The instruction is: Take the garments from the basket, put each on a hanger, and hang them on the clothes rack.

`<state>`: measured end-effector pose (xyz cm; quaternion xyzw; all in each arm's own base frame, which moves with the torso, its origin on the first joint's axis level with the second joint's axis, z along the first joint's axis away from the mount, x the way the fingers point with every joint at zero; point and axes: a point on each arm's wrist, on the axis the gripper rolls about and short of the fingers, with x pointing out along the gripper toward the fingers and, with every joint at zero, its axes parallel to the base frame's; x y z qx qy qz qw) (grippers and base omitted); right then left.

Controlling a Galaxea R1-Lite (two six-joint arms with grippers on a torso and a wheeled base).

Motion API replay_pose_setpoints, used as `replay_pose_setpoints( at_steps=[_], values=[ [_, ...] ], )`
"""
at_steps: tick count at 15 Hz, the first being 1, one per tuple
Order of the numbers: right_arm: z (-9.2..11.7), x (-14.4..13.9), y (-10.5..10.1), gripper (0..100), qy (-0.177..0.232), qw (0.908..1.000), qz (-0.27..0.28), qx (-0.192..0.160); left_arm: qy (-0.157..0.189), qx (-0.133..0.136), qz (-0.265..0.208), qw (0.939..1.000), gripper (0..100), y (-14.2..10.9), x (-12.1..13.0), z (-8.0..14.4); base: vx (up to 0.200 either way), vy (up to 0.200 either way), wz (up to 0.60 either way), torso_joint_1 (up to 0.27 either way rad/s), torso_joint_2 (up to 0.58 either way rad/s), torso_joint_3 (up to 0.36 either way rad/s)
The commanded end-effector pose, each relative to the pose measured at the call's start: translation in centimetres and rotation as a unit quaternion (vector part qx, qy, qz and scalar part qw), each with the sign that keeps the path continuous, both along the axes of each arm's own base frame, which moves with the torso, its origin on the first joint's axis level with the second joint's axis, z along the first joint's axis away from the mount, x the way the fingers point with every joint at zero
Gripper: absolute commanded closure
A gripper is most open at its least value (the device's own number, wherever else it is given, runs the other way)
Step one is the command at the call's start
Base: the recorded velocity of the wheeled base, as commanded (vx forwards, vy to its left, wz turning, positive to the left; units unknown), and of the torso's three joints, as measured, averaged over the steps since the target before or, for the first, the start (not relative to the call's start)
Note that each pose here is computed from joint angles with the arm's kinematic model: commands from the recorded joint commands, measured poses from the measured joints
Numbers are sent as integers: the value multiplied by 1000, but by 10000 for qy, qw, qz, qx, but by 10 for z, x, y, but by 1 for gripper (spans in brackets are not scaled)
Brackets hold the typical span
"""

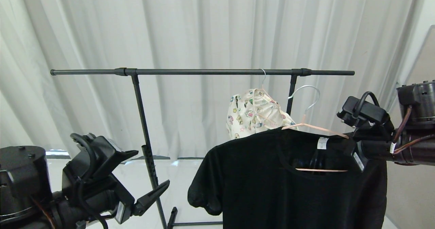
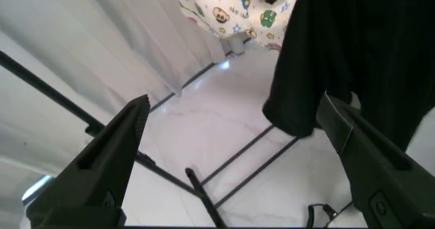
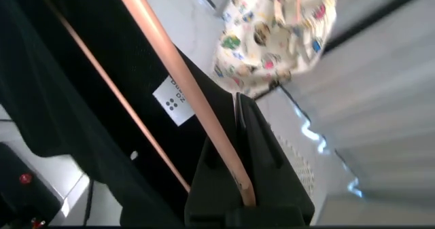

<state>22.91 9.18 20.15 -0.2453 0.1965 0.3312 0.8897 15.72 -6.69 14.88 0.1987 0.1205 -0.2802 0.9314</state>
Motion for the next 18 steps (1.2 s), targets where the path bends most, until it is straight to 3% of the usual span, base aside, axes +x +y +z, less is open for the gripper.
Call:
replay_pose_setpoints(
  at_steps=[1,2,4,6,8,9,11,15,18],
  values=[
    [-3,-1,-2,100,138,9989,-392,-209,-321,-113,32,9994,0,-1,0,15,0,0,0,0,0,0],
    [-5,-3,-3,100,253,9977,-544,-325,-390,-152,180,9990,0,-1,2,20,0,0,0,0,0,0],
    [-13,-6,-5,100,608,9900,-1111,-628,-166,-650,1076,9919,0,-1,10,25,0,0,0,0,0,0],
    [-19,-3,1,100,790,9821,-1512,-802,220,-780,1225,9892,0,-1,10,28,0,0,0,0,0,0],
    [-19,9,22,100,1027,9748,-1922,-475,1166,-420,1372,9828,0,3,0,37,0,0,0,0,0,0],
    [-16,16,33,100,1056,9728,-2048,-251,1480,-244,1444,9781,0,5,-3,38,0,0,0,0,0,0],
    [-8,30,52,100,1075,9684,-2248,104,1742,-109,1627,9711,0,6,-3,26,0,0,0,0,0,0],
    [9,57,67,100,1238,9570,-2621,67,1646,261,1950,9665,0,4,-12,17,0,0,0,0,0,0],
    [21,70,85,100,1362,9447,-2965,332,1581,208,1940,9680,0,4,-13,20,67,0,0,2,1,1]
  ],
)
